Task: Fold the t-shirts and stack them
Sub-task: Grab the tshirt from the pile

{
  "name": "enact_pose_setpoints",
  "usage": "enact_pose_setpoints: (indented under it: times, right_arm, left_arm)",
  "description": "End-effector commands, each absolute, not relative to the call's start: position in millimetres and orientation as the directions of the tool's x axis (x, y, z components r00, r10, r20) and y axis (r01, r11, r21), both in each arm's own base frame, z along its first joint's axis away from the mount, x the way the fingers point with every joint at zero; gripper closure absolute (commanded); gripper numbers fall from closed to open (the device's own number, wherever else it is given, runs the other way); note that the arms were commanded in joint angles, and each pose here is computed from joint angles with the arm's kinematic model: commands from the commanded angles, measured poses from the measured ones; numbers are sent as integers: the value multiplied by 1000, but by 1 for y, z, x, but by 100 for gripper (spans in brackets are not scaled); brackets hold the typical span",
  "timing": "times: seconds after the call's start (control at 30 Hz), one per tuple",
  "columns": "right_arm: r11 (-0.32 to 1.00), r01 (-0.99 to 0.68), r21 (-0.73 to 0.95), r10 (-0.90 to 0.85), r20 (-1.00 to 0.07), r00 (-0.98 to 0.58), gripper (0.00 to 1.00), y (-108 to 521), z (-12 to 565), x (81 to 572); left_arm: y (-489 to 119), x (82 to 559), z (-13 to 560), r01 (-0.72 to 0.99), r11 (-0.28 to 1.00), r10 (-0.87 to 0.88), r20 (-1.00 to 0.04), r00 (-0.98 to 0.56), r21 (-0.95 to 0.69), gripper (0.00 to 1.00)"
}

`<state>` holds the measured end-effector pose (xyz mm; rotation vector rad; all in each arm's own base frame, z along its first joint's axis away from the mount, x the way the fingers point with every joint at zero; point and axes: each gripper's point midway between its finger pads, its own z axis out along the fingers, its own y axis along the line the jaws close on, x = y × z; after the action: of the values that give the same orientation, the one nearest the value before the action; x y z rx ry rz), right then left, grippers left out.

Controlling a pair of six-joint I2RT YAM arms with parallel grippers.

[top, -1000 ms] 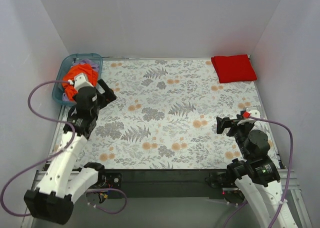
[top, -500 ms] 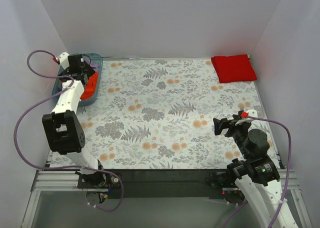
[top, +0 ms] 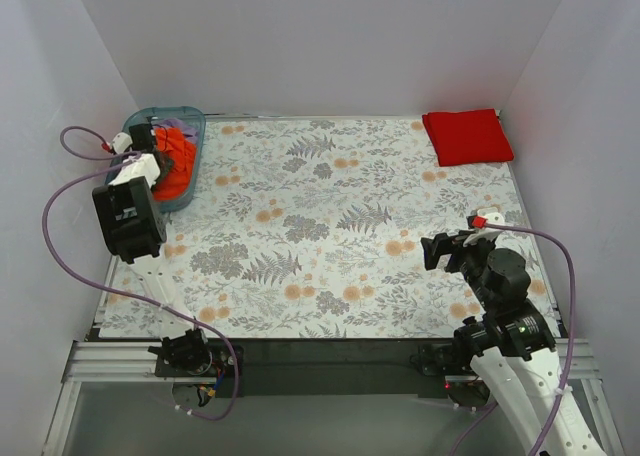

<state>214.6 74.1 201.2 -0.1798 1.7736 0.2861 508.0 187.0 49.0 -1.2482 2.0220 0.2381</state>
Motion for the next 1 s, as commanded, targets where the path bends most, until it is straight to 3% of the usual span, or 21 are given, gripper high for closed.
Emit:
enact_pose_setpoints:
  times: [0.0, 0.03, 0.07, 0.17, 0.27, 0.5, 0.83, 0.97]
  right_arm:
    - [951, -286, 117, 52, -973, -225, 2, 79, 204, 218]
    - [951, -287, 116, 49, -972, -230, 2, 80, 203, 218]
    - [951, -285, 119, 50, -970, -238, 2, 80, 201, 219]
    - [952, -283, 119, 49, -969, -244, 2, 80, 200, 219]
    - [950, -288, 121, 49, -968, -245, 2, 81, 201, 219]
    - [949, -293, 120, 47, -968, -246, 2, 82, 200, 219]
    - [946, -301, 121, 43, -966, -254, 2, 83, 199, 219]
    - [944, -307, 122, 44, -967, -249, 2, 84, 200, 218]
  left_arm:
    - [188, 532, 84, -805, 516, -687, -702, -186, -292, 45]
    - [189, 532, 84, -803, 519, -683, -707, -185, -291, 51]
    - [189, 534, 94, -793, 531, -670, -721, -179, -297, 70]
    - [193, 537, 126, -774, 543, -645, -752, -137, -325, 91]
    - [193, 538, 178, -735, 558, -619, -783, -61, -384, 100]
    - [181, 535, 273, -629, 597, -591, -803, 74, -498, 100]
    - [149, 522, 309, -541, 679, -569, -822, 40, -496, 100]
    - [127, 518, 362, -462, 733, -523, -848, 88, -500, 100]
